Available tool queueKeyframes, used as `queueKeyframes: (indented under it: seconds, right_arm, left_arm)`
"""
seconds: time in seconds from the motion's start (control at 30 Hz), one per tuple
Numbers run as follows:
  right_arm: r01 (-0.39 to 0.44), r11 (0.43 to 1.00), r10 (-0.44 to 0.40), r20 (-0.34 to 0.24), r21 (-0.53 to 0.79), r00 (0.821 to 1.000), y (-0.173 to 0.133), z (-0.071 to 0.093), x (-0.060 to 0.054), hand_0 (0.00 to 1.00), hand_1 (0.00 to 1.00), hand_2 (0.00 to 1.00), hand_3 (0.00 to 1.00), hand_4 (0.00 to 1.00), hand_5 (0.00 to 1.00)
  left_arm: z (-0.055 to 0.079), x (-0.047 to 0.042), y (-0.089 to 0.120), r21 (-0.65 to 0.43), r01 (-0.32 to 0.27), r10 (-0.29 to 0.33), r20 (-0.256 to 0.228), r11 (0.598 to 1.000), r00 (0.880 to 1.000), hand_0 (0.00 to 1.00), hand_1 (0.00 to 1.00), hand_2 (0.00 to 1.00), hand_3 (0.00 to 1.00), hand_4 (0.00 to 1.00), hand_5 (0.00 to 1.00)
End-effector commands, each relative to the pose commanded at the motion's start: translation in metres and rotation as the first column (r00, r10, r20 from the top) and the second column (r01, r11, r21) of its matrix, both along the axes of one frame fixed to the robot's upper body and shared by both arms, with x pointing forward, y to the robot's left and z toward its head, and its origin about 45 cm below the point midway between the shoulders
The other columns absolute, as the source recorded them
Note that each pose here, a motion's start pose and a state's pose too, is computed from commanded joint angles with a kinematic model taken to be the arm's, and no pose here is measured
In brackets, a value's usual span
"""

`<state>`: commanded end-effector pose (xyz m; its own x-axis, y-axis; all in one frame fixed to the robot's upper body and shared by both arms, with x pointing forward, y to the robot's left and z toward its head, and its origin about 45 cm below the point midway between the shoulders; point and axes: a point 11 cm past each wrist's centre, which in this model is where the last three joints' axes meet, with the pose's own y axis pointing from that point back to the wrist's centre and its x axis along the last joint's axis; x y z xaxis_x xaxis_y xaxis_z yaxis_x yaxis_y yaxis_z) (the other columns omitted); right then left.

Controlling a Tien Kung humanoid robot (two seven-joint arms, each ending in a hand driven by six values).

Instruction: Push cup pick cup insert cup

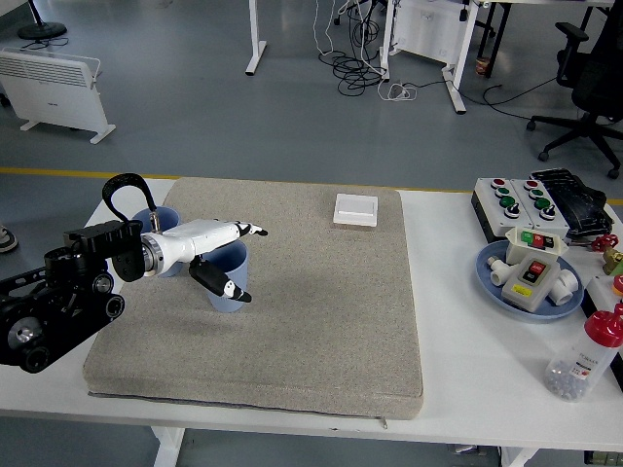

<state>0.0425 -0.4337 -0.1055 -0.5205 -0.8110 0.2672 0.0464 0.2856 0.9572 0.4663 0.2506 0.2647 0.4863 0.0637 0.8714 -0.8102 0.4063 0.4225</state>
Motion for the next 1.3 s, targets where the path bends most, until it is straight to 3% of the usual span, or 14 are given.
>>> queueKeyframes:
  seconds: [0.07, 0.1, 0.27, 0.3, 0.47, 0.5, 0.67, 0.7, 0.87, 0.9, 0.93, 1.07, 1.27, 1.3]
  right_arm:
    - [-0.002, 1.0, 0.002, -0.002, 0.0, 1.0, 0.0, 0.0, -0.001, 0.724, 0.644, 0.647, 0.577, 0.127, 0.471]
    - [-0.002, 1.0, 0.002, -0.003, 0.0, 1.0, 0.0, 0.0, -0.001, 0.724, 0.644, 0.647, 0.577, 0.127, 0.473]
    - [0.0, 1.0, 0.0, -0.004, 0.0, 1.0, 0.0, 0.0, -0.002, 0.724, 0.644, 0.647, 0.577, 0.127, 0.473]
    - [0.0, 1.0, 0.0, -0.004, 0.0, 1.0, 0.0, 0.0, -0.002, 0.724, 0.644, 0.647, 0.577, 0.127, 0.473]
    - [0.001, 1.0, -0.001, -0.003, 0.0, 1.0, 0.0, 0.0, -0.001, 0.724, 0.644, 0.647, 0.577, 0.127, 0.473]
    - [0.001, 1.0, -0.001, -0.002, 0.0, 1.0, 0.0, 0.0, -0.001, 0.724, 0.644, 0.647, 0.577, 0.127, 0.474]
    - [-0.001, 1.0, 0.001, 0.0, -0.001, 1.0, 0.0, 0.0, 0.0, 0.724, 0.644, 0.647, 0.577, 0.127, 0.474]
    - [-0.001, 1.0, 0.001, 0.0, -0.001, 1.0, 0.0, 0.0, 0.001, 0.724, 0.643, 0.647, 0.577, 0.127, 0.472]
    - [0.001, 1.0, -0.001, 0.002, -0.001, 1.0, 0.0, 0.0, 0.001, 0.724, 0.643, 0.647, 0.577, 0.127, 0.472]
    - [0.001, 1.0, -0.001, 0.003, -0.001, 1.0, 0.0, 0.0, 0.001, 0.725, 0.643, 0.648, 0.578, 0.128, 0.472]
    - [0.002, 1.0, -0.002, 0.004, -0.001, 1.0, 0.0, 0.0, 0.001, 0.725, 0.643, 0.648, 0.578, 0.128, 0.472]
    - [0.006, 1.0, -0.006, 0.008, -0.001, 1.0, 0.0, 0.0, 0.002, 0.725, 0.643, 0.648, 0.578, 0.128, 0.472]
    - [0.007, 1.0, -0.007, 0.009, -0.004, 1.0, -0.002, 0.001, 0.003, 0.724, 0.643, 0.648, 0.577, 0.127, 0.473]
    - [0.007, 1.0, -0.007, 0.008, -0.004, 1.0, -0.002, 0.001, 0.002, 0.724, 0.643, 0.647, 0.577, 0.127, 0.473]
  left_arm:
    - [-0.003, 0.0037, 0.004, 0.026, -0.013, 0.013, -0.002, 1.0, 1.0, 0.985, 0.952, 0.998, 0.974, 0.943, 0.328]
    - [-0.004, 0.0045, 0.005, 0.03, -0.017, 0.017, -0.004, 0.999, 1.0, 0.953, 0.891, 0.998, 0.883, 0.793, 0.137]
    - [-0.007, 0.0069, 0.01, 0.053, -0.037, 0.038, -0.012, 0.998, 0.999, 0.953, 0.891, 0.998, 0.883, 0.793, 0.137]
    - [-0.007, 0.007, 0.011, 0.056, -0.04, 0.041, -0.014, 0.998, 0.999, 0.843, 0.805, 0.926, 0.76, 0.707, 0.052]
    - [-0.006, 0.0072, 0.013, 0.067, -0.046, 0.047, -0.015, 0.997, 0.999, 0.843, 0.805, 0.926, 0.76, 0.707, 0.052]
    - [-0.005, 0.0072, 0.014, 0.069, -0.046, 0.047, -0.014, 0.997, 0.999, 0.617, 0.689, 0.813, 0.6, 0.612, 0.015]
    - [-0.003, 0.0079, 0.017, 0.072, -0.05, 0.051, -0.011, 0.996, 0.999, 0.617, 0.689, 0.813, 0.6, 0.612, 0.015]
    - [-0.002, 0.0079, 0.017, 0.073, -0.05, 0.051, -0.01, 0.996, 0.999, 0.474, 0.614, 0.713, 0.55, 0.53, 0.002]
    - [0.0, 0.0061, 0.021, 0.072, -0.056, 0.057, -0.017, 0.996, 0.998, 0.474, 0.614, 0.713, 0.55, 0.53, 0.002]
    - [0.0, 0.0057, 0.021, 0.073, -0.057, 0.058, -0.018, 0.996, 0.998, 0.448, 0.536, 0.563, 0.504, 0.414, 0.002]
    - [0.002, 0.0041, 0.021, 0.075, -0.059, 0.061, -0.022, 0.995, 0.998, 0.448, 0.536, 0.563, 0.504, 0.414, 0.002]
    - [0.017, -0.0019, 0.02, 0.069, -0.064, 0.065, -0.013, 0.996, 0.998, 0.448, 0.536, 0.563, 0.504, 0.414, 0.002]
    - [0.069, -0.0122, 0.005, 0.024, -0.038, 0.037, 0.061, 0.999, 0.997, 0.45, 0.513, 0.517, 0.472, 0.38, 0.002]
    - [0.081, -0.0117, 0.005, 0.022, -0.04, 0.038, 0.085, 0.999, 0.996, 0.437, 0.472, 0.463, 0.418, 0.364, 0.002]
